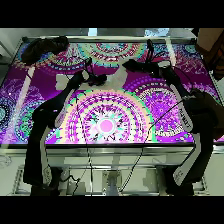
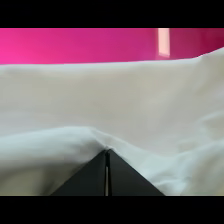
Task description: Fold the shirts.
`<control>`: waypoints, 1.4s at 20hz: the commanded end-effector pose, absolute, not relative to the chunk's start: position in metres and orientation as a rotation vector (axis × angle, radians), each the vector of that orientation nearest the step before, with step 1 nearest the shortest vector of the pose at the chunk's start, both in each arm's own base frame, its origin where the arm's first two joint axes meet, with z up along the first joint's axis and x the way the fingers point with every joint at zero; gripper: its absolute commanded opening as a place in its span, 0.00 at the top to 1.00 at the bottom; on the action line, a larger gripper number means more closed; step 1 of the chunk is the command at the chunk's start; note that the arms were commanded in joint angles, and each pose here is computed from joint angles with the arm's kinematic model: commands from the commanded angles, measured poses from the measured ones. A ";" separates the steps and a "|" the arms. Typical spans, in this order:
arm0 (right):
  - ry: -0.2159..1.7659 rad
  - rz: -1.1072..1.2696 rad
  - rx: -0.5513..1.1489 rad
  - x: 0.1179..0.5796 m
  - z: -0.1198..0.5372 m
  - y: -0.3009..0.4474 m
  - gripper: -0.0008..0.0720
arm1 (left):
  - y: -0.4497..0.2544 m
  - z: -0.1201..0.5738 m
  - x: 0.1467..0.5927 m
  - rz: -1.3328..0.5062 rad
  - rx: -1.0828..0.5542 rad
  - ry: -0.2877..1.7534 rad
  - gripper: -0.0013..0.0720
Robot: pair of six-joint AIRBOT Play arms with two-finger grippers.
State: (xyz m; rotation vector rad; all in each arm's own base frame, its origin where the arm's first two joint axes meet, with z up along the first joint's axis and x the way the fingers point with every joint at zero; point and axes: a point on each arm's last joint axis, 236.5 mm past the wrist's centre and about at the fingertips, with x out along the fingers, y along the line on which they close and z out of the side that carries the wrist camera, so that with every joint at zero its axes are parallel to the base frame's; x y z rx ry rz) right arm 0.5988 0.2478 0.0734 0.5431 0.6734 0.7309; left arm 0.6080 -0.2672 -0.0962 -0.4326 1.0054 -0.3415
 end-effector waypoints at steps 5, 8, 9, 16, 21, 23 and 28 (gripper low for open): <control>0.495 0.812 0.479 0.599 0.149 0.301 0.96 | -0.244 -0.048 0.616 -0.350 -0.293 0.943 0.96; 0.505 0.837 0.492 0.590 0.153 0.319 0.96 | -0.168 0.020 0.629 -0.215 0.009 0.825 0.96; 0.499 0.842 0.492 0.588 0.154 0.328 0.96 | -0.137 0.044 0.629 -0.139 0.103 0.800 0.97; 0.412 0.858 0.467 0.558 0.167 0.412 0.96 | -0.030 0.201 0.602 0.081 0.192 0.589 0.96; 0.360 0.847 0.421 0.533 0.157 0.469 0.96 | -0.028 0.220 0.592 0.080 0.170 0.569 0.96; 0.394 0.835 0.445 0.532 0.137 0.479 0.86 | -0.027 0.212 0.588 0.082 0.166 0.604 0.96; 0.415 0.816 0.449 0.540 0.119 0.476 0.48 | -0.024 0.207 0.584 0.082 0.200 0.633 0.96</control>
